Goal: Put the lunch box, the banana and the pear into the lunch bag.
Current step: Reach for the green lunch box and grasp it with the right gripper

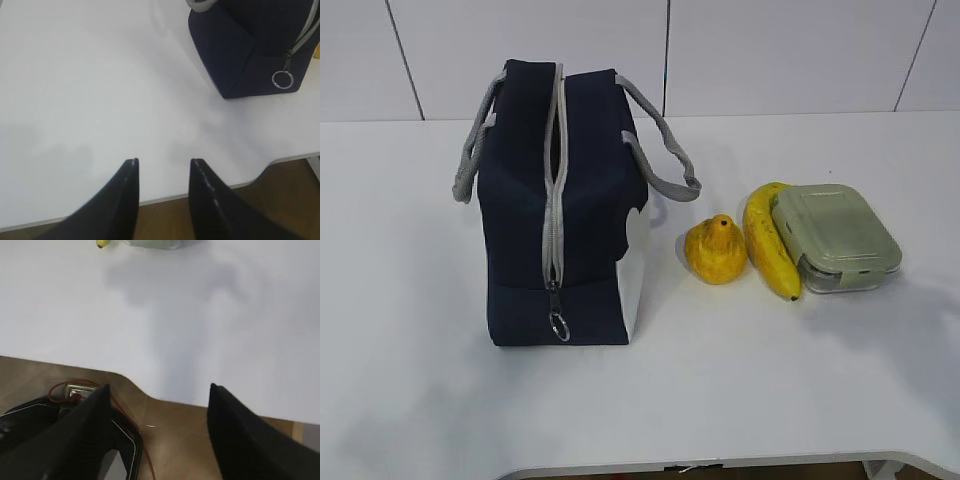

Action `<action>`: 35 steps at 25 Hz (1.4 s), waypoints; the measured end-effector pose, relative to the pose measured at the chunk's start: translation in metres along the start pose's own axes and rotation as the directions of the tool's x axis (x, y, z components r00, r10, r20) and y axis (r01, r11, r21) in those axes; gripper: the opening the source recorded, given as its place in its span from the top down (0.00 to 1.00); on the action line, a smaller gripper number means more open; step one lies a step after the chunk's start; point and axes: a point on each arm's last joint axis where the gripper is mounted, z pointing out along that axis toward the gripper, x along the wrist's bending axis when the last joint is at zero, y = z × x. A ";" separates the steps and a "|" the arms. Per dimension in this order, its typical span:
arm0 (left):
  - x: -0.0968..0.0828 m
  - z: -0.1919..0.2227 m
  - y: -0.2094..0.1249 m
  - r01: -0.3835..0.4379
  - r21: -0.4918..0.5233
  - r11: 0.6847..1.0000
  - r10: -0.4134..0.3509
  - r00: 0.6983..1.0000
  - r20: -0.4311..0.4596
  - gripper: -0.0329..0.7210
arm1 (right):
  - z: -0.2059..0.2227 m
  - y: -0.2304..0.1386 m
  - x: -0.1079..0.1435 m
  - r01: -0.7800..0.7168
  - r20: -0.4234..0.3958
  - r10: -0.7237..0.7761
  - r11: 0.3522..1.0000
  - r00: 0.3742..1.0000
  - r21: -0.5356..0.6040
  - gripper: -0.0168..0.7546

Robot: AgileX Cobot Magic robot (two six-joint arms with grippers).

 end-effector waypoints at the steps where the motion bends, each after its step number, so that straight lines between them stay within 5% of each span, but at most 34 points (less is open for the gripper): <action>1: 0.000 0.000 0.000 0.000 0.000 1.000 0.000 1.000 0.000 0.64 | 0.005 0.010 -0.001 0.008 -0.001 -0.008 1.000 1.000 0.014 0.34; 10: 0.000 0.000 0.000 0.000 0.000 1.000 0.000 1.000 0.000 0.64 | 0.039 0.085 -0.005 0.025 -0.020 -0.024 0.997 1.000 0.066 0.34; 20: 0.000 0.000 0.000 0.000 0.000 1.000 0.000 1.000 0.000 0.64 | 0.074 0.113 -0.023 -0.047 -0.029 0.052 0.989 0.998 0.140 0.34; 27: 0.000 0.000 0.000 0.000 0.000 1.000 0.000 1.000 0.000 0.64 | 0.083 0.125 -0.055 -0.175 -0.188 0.199 0.975 0.962 0.134 0.34; 35: 0.000 0.000 0.000 0.000 0.000 1.000 0.000 1.000 0.000 0.64 | 0.096 0.146 -0.077 -0.145 -0.414 0.181 0.983 0.892 0.116 0.34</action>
